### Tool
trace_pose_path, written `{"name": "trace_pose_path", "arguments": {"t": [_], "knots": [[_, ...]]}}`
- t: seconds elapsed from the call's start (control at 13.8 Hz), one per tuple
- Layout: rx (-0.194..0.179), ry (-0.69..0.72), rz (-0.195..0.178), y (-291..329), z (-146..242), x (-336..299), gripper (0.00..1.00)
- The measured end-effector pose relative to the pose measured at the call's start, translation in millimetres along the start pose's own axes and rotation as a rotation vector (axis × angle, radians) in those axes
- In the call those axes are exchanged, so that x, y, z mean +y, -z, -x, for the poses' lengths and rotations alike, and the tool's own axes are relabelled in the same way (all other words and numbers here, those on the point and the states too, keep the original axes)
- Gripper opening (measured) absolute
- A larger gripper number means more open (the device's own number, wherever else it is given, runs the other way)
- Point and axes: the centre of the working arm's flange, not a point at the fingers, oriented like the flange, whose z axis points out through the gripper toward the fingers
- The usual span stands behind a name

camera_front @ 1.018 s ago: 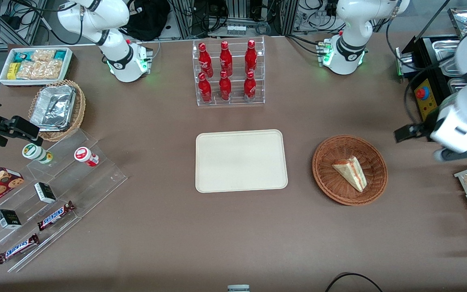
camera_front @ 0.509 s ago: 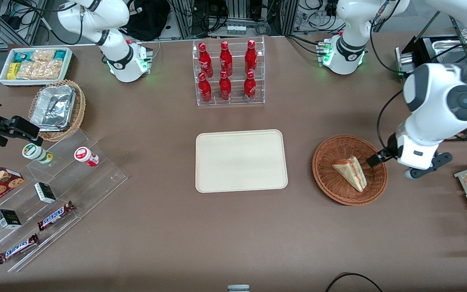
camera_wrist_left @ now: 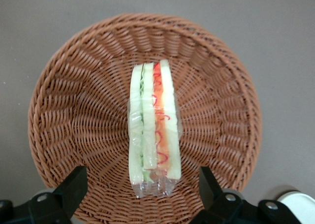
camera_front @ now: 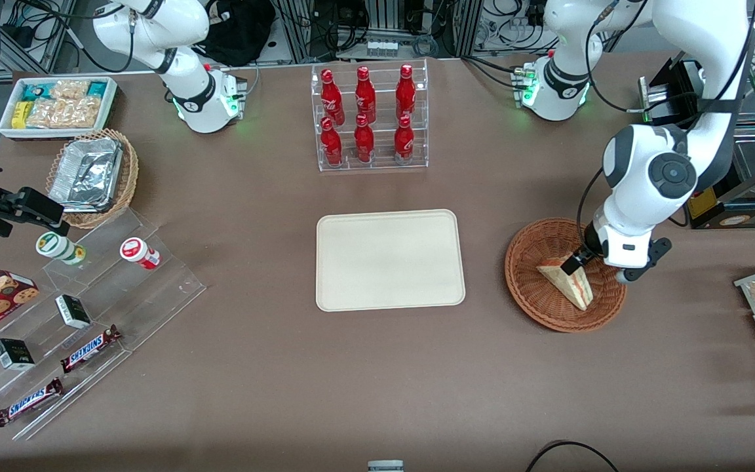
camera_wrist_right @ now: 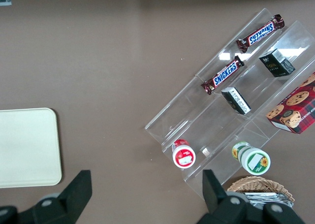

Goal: Place sandwich from basket to tray
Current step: 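Lower the left gripper and close it on the sandwich's wrapped edge, then lift the sandwich and carry it with the left gripper over the tray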

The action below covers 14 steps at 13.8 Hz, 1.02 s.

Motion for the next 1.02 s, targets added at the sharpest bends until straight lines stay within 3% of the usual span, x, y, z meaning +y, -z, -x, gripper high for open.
{"name": "trace_pose_path", "arguments": {"t": [0.58, 1.02], "knots": [[-0.052, 0.004, -0.022, -45, 2, -1, 0.96], [-0.02, 0.006, 0.012, -27, -11, 11, 0.34]]}}
